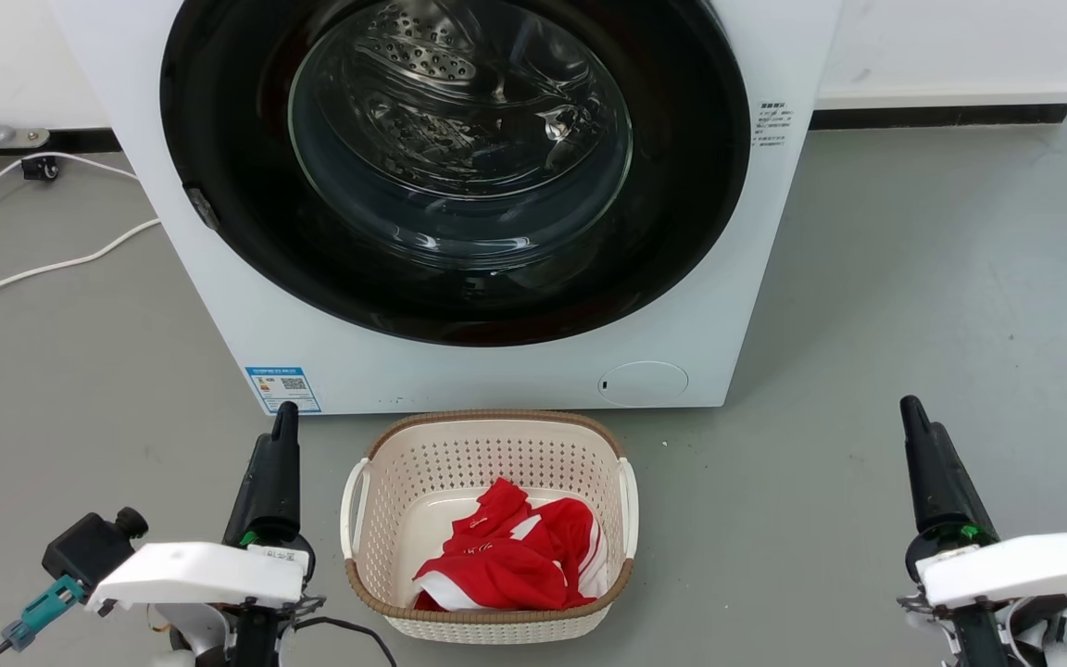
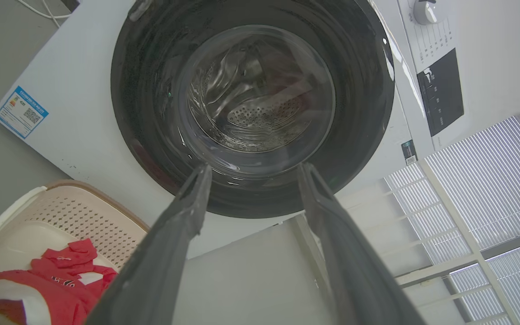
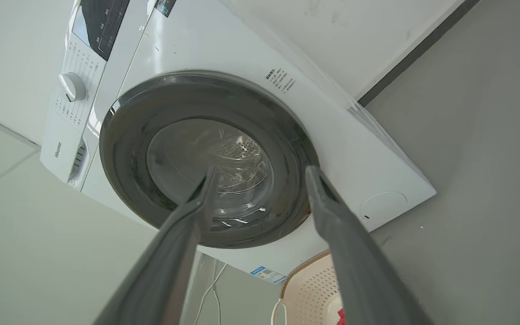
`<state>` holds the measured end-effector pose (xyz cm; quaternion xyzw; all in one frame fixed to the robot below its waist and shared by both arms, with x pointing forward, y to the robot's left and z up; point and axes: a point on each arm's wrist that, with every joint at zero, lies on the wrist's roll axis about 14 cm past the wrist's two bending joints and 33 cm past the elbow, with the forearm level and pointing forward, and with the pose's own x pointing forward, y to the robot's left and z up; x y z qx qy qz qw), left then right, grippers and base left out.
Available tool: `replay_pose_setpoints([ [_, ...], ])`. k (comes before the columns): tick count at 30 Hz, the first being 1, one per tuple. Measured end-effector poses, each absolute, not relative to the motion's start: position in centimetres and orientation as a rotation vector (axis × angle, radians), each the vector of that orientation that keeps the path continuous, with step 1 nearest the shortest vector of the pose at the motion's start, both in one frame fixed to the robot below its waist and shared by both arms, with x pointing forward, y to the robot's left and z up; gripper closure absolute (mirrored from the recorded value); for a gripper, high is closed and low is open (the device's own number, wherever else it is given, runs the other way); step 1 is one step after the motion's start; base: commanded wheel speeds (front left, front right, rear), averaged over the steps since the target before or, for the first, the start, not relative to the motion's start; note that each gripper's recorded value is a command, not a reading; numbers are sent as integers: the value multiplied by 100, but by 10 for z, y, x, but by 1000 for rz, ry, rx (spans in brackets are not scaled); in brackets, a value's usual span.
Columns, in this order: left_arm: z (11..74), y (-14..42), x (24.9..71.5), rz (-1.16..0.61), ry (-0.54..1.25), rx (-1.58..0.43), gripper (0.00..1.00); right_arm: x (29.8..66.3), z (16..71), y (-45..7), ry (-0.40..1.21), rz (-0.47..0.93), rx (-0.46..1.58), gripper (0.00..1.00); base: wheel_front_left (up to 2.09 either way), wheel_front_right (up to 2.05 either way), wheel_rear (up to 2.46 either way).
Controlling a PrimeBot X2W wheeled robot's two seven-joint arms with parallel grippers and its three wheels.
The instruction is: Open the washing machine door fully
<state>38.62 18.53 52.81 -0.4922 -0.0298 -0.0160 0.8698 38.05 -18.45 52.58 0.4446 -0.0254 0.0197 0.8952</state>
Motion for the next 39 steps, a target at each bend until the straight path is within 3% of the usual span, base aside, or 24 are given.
replay_pose_setpoints([
  [39,547,171,387,-82,-146,-426,0,375,534,-173,-95,85,319,0,0,0,0],
])
